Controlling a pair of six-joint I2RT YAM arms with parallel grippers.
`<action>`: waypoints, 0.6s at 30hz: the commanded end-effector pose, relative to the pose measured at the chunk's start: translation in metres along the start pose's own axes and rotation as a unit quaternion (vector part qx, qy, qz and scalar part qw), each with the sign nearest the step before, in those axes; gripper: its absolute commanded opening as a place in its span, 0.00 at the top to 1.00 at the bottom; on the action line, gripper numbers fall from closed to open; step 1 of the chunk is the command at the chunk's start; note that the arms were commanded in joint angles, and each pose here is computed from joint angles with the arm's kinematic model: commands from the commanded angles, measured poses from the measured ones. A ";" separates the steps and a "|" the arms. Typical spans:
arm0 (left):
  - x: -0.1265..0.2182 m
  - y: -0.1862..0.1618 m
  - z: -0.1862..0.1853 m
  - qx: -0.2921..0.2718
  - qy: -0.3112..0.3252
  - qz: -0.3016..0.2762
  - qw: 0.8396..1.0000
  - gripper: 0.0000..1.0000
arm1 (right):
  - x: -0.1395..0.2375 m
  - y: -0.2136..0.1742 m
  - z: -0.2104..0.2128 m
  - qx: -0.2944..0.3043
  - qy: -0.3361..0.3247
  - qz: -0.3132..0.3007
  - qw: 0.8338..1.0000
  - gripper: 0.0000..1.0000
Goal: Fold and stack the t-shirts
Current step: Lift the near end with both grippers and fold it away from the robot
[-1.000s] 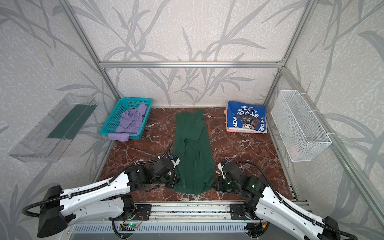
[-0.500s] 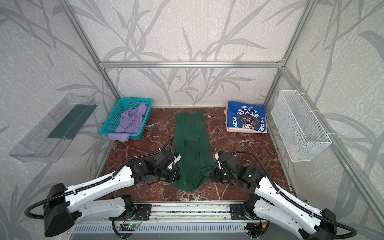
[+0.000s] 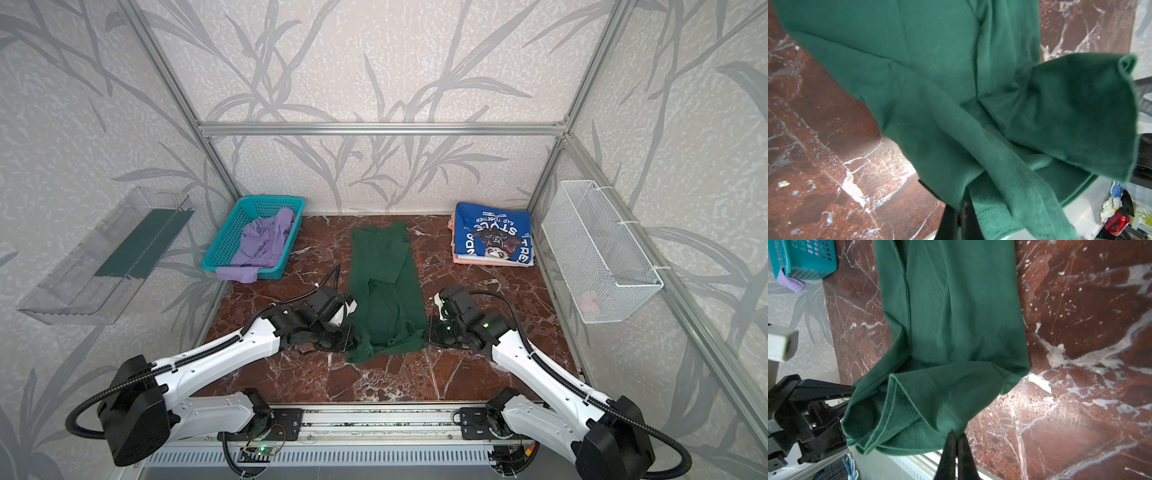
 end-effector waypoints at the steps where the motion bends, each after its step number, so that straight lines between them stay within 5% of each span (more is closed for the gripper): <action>1: 0.006 0.020 -0.009 -0.009 -0.012 -0.014 1.000 1.00 | 0.000 0.027 0.007 0.031 0.015 -0.021 0.999 1.00; 18: -0.001 0.092 0.013 0.059 -0.010 -0.041 0.997 1.00 | -0.032 0.096 -0.006 0.043 -0.009 -0.009 0.999 1.00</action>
Point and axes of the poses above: each gripper's point midway between its finger pads, its own x axis back along the fingers, its own z axis along the line the jaws close on, y = z × x, the point moved 4 cm from there along x, back along the fingers, and after that the axes turned 15 degrees about x, right-handed, at the moved point
